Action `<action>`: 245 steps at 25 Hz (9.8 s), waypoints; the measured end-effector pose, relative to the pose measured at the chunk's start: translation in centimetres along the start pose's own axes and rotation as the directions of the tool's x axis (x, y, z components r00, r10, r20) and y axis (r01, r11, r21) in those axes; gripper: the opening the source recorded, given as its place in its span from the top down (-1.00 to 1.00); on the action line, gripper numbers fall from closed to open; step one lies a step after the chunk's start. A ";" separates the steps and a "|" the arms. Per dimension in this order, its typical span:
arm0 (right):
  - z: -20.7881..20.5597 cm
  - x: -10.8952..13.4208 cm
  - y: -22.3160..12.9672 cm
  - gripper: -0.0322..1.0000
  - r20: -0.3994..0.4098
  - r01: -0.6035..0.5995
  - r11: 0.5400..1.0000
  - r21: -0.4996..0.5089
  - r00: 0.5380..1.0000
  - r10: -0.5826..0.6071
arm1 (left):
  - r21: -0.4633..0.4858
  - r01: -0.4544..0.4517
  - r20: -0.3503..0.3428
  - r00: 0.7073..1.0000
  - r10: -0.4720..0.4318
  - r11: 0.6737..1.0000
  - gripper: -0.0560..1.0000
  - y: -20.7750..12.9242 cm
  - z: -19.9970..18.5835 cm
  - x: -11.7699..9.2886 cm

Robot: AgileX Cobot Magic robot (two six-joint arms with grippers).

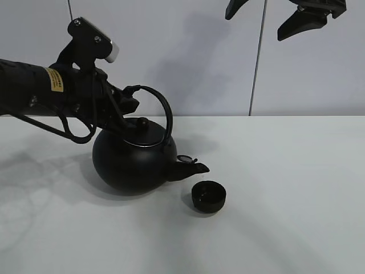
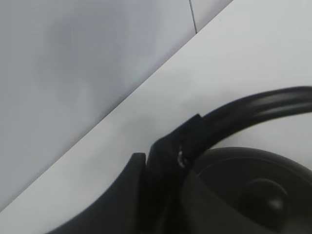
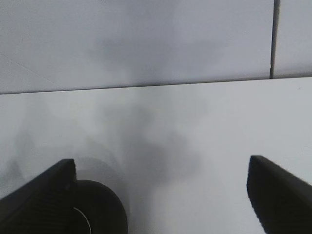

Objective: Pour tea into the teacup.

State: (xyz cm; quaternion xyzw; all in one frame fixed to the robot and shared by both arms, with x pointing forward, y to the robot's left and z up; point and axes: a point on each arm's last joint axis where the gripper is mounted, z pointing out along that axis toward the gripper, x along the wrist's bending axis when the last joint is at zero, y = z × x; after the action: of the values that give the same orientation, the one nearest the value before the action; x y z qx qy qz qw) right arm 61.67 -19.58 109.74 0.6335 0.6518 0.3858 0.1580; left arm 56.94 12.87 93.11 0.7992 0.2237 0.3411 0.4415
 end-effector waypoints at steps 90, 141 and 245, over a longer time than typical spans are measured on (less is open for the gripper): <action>0.0 0.0 0.0 -0.33 0.000 0.000 1.000 -0.001 1.000 0.000 | -0.018 0.355 -0.212 0.912 -0.350 0.935 0.70 -4.2 -5.9 -1.6; 0.0 0.0 0.0 -0.33 0.000 0.000 1.000 -0.001 1.000 0.000 | -0.081 0.341 -0.112 0.930 -0.349 0.936 0.66 -4.8 -7.3 -3.3; 0.9 0.4 -3.1 -0.33 -0.008 -0.193 0.926 0.325 0.978 0.207 | 0.704 0.571 -0.172 0.713 -0.679 0.421 -0.30 15.4 -4.6 5.7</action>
State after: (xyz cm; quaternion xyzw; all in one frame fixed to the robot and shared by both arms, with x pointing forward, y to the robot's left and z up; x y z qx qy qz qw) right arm 60.04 -18.60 107.13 0.7056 0.6414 0.3013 -0.0018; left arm 58.21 11.26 110.06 0.7833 0.5872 -0.0201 0.2030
